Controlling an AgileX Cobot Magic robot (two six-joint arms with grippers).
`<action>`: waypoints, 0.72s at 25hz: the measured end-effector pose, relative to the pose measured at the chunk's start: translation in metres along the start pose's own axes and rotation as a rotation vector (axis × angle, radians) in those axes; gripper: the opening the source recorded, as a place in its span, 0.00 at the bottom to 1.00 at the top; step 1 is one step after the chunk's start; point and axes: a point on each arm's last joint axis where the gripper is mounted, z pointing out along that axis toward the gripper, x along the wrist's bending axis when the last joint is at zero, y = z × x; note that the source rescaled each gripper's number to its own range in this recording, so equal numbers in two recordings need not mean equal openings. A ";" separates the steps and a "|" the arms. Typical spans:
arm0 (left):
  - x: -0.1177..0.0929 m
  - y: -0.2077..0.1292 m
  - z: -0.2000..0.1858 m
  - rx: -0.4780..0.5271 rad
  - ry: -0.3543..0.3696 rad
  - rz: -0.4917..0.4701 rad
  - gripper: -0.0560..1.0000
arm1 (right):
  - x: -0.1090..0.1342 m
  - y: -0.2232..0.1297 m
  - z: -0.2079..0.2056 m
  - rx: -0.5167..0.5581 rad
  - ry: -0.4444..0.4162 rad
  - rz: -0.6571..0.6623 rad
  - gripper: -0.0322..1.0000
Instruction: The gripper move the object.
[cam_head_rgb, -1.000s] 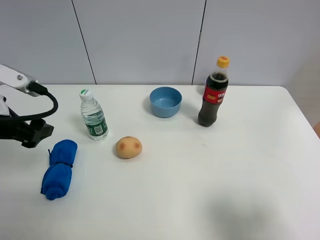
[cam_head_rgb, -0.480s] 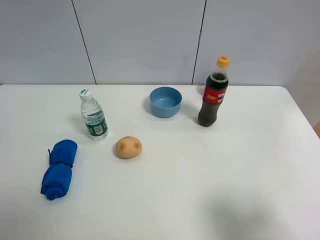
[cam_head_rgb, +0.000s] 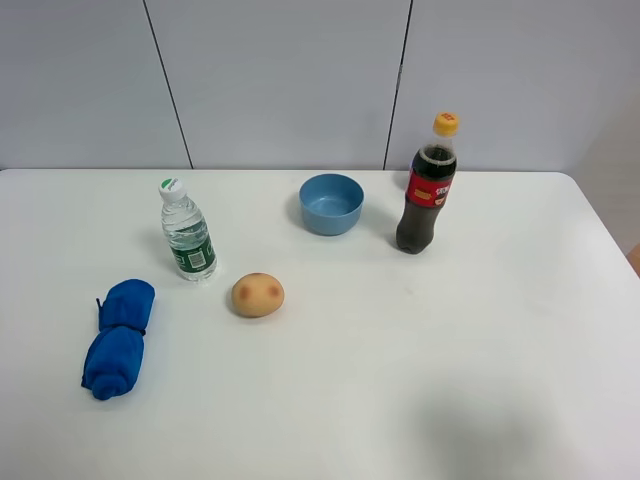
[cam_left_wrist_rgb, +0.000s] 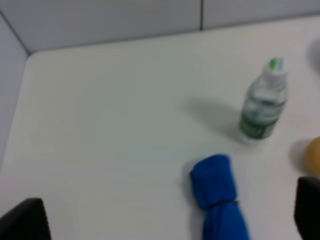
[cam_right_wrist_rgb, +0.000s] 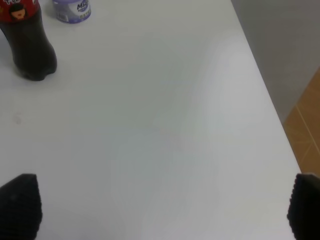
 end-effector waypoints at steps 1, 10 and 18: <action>-0.002 -0.004 -0.010 -0.031 -0.007 -0.004 0.99 | 0.000 0.000 0.000 0.000 0.000 0.000 1.00; -0.014 -0.090 -0.012 -0.172 0.004 -0.001 1.00 | 0.000 0.000 0.000 0.000 0.000 0.000 1.00; -0.018 -0.133 0.008 -0.109 -0.008 -0.007 1.00 | 0.000 0.000 0.000 0.000 0.000 0.000 1.00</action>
